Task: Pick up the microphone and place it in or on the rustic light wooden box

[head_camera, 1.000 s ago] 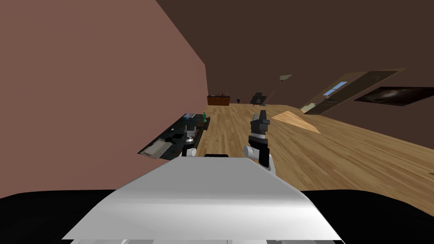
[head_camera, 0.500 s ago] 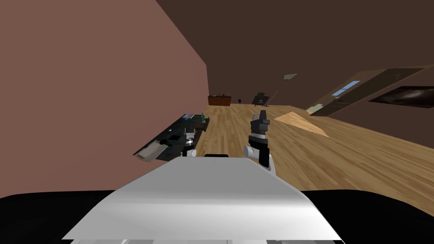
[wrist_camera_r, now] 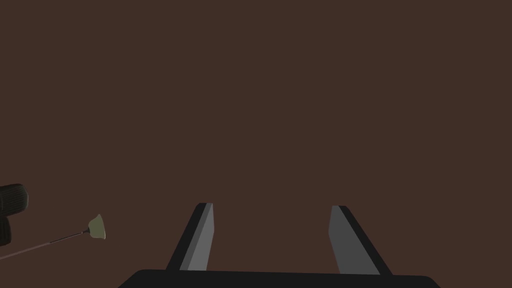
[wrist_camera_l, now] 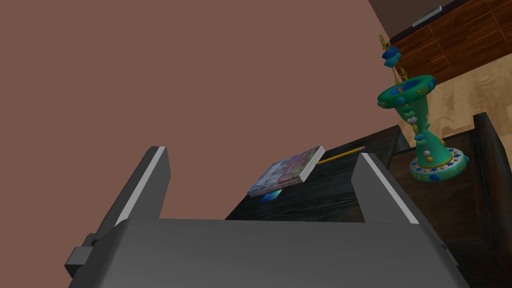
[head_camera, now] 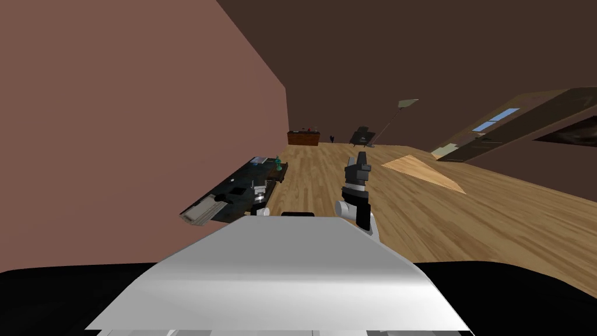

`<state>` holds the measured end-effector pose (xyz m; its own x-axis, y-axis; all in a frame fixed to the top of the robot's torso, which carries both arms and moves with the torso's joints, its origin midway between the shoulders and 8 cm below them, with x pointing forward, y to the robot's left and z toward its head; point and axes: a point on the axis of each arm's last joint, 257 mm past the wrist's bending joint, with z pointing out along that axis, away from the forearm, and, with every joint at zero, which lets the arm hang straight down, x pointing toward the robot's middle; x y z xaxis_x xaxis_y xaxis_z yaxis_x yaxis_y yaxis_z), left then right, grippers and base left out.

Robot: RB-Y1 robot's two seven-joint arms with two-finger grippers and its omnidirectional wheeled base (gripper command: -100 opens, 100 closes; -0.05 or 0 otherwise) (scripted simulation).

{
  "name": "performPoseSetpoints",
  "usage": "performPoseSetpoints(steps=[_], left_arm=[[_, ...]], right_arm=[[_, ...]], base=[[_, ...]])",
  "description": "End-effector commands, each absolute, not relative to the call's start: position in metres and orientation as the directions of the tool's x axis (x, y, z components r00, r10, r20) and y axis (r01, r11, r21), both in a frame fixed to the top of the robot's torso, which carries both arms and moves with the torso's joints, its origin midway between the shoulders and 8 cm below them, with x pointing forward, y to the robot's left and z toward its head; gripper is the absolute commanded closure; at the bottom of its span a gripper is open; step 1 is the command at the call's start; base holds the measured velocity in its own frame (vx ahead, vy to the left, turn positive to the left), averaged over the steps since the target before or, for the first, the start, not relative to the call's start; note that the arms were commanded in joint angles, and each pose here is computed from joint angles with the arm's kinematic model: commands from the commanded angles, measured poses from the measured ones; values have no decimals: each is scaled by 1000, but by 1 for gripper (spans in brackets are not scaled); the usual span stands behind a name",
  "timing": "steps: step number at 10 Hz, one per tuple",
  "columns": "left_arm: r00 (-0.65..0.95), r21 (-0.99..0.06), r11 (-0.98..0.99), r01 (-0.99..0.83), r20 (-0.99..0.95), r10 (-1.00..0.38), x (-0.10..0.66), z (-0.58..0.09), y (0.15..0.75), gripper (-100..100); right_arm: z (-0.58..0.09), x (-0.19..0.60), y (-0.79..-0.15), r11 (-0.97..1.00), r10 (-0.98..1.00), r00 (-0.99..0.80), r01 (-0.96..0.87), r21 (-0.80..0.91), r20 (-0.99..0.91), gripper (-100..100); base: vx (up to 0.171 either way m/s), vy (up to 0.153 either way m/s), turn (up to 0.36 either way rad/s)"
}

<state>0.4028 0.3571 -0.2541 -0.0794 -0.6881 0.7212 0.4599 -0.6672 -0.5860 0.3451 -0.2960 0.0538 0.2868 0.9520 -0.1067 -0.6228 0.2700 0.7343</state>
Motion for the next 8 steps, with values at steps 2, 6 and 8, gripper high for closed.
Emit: performPoseSetpoints(steps=[2, 6, 8], left_arm=[[-48, -558, -684, 469, 758, -651, 397, -274, 372, -100], [-26, -481, -709, 516, 818, -574, 384, -294, 399, -100], [-4, -449, -712, 540, 845, -535, 373, -309, 413, -100]], right_arm=[[54, 345, -296, 270, 952, 287, -623, 734, -107, 0], [54, 345, -296, 270, 952, 287, -623, 734, -107, 0], [54, 345, -296, 270, 952, 287, -623, 734, -107, 0]], base=[[69, -39, 87], [68, -42, 75], [73, -33, 111]])
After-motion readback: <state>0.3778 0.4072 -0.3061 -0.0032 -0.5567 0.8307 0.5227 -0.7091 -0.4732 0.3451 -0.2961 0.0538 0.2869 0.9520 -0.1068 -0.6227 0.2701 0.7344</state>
